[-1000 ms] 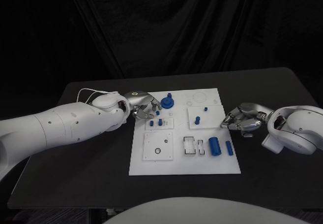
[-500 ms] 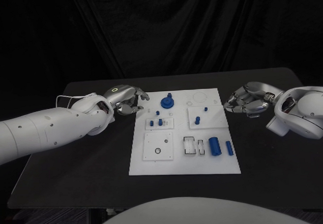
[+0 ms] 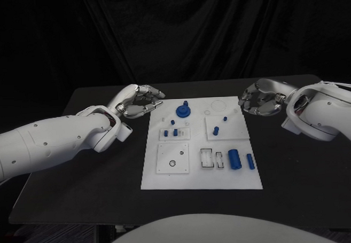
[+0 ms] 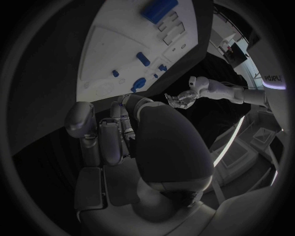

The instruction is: Assemble the parts on the task board

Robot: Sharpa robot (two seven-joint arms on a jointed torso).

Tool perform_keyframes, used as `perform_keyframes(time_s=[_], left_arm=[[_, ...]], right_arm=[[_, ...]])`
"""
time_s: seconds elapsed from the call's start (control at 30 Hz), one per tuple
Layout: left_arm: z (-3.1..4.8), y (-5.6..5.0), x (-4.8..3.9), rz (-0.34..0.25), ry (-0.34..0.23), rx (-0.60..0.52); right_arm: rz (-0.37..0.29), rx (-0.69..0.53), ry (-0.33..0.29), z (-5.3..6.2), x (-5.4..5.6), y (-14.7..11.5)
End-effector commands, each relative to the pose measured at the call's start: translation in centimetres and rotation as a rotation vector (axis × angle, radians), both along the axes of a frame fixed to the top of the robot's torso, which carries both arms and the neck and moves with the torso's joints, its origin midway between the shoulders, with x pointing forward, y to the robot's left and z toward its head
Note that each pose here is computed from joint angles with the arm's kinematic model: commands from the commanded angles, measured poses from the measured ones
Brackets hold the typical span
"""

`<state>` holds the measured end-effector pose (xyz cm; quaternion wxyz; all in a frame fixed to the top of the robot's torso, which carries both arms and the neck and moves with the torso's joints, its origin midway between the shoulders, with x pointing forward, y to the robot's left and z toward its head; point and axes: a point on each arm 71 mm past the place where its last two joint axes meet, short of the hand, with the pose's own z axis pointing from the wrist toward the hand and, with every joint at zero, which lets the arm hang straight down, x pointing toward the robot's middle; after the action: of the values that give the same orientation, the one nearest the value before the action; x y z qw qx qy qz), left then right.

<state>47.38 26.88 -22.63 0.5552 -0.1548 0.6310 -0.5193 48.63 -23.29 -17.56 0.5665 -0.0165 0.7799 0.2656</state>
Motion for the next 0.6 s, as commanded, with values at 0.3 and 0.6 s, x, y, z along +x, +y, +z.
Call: perform_keyframes(time_s=[0.3,0.6], left_arm=[[-0.3,-0.5,-2.2,-0.126,0.141,-0.555],[-0.03,-0.7,-3.96,-0.17,0.149,-0.629]], right_arm=[[0.024,-0.31,-0.263,-1.9,-0.4,-0.2],[0.035,-0.318,-0.293,-2.7,-0.9,-0.4]])
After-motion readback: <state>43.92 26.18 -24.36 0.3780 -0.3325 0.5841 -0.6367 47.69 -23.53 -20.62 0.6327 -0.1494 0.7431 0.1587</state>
